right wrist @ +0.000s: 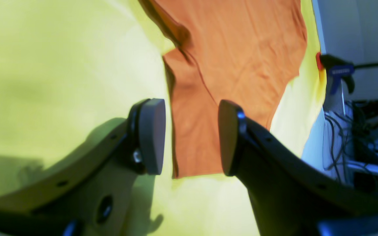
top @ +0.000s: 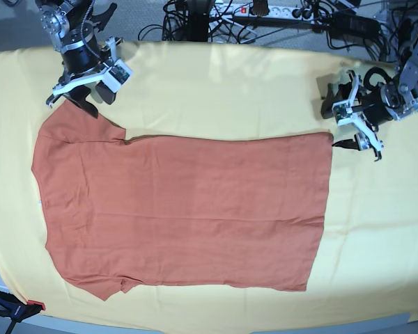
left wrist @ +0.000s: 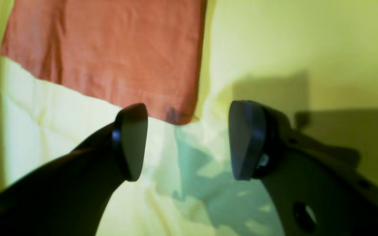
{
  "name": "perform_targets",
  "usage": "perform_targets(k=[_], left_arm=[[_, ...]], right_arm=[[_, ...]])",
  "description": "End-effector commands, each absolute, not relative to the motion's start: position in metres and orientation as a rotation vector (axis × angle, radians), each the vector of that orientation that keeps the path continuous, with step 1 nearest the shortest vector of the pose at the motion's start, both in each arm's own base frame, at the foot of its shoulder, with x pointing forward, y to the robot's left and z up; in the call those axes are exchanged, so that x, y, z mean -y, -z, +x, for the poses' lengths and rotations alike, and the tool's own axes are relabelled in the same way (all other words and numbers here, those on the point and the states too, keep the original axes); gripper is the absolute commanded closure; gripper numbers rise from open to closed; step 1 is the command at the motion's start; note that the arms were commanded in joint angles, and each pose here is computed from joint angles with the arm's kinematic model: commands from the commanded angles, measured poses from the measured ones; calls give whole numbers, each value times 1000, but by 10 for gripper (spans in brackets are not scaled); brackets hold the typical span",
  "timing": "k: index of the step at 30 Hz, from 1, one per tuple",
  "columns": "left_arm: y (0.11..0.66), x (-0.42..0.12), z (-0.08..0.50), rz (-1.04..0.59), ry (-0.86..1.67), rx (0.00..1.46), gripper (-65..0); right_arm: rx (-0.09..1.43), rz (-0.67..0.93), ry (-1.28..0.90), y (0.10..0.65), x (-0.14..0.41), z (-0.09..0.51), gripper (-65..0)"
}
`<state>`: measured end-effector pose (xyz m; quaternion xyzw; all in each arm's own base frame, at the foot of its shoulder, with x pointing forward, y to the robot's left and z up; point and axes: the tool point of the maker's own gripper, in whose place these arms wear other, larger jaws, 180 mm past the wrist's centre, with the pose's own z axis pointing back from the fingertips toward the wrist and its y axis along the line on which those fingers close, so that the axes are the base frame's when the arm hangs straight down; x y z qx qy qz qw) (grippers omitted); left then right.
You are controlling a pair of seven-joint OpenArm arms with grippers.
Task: Fold the T-shirt properly
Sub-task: 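Lower both grippers to the shoulder corners of the orange T-shirt, then grasp the shoulder corners and pull the shirt toward the robot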
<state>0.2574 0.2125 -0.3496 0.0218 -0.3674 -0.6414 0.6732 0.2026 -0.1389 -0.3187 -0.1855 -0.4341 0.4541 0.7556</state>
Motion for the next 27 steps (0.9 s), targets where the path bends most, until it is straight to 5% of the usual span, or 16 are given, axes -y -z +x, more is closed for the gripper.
perform_targets(k=[1, 11, 18, 25, 27], left_arm=[[341, -218, 271, 103, 1473, 843, -392], [369, -202, 297, 136, 1631, 775, -388], [369, -188, 297, 103, 1640, 795, -87], [369, -188, 297, 107, 1641, 792, -77], [369, -188, 297, 106, 1640, 793, -49]], right_arm=[[982, -422, -982, 309, 142, 208, -287], [888, -421, -939, 324, 174, 212, -288], [782, -390, -989, 361, 189, 213, -328], [697, -439, -967, 385, 225, 236, -376], [681, -459, -962, 387, 233, 241, -307]])
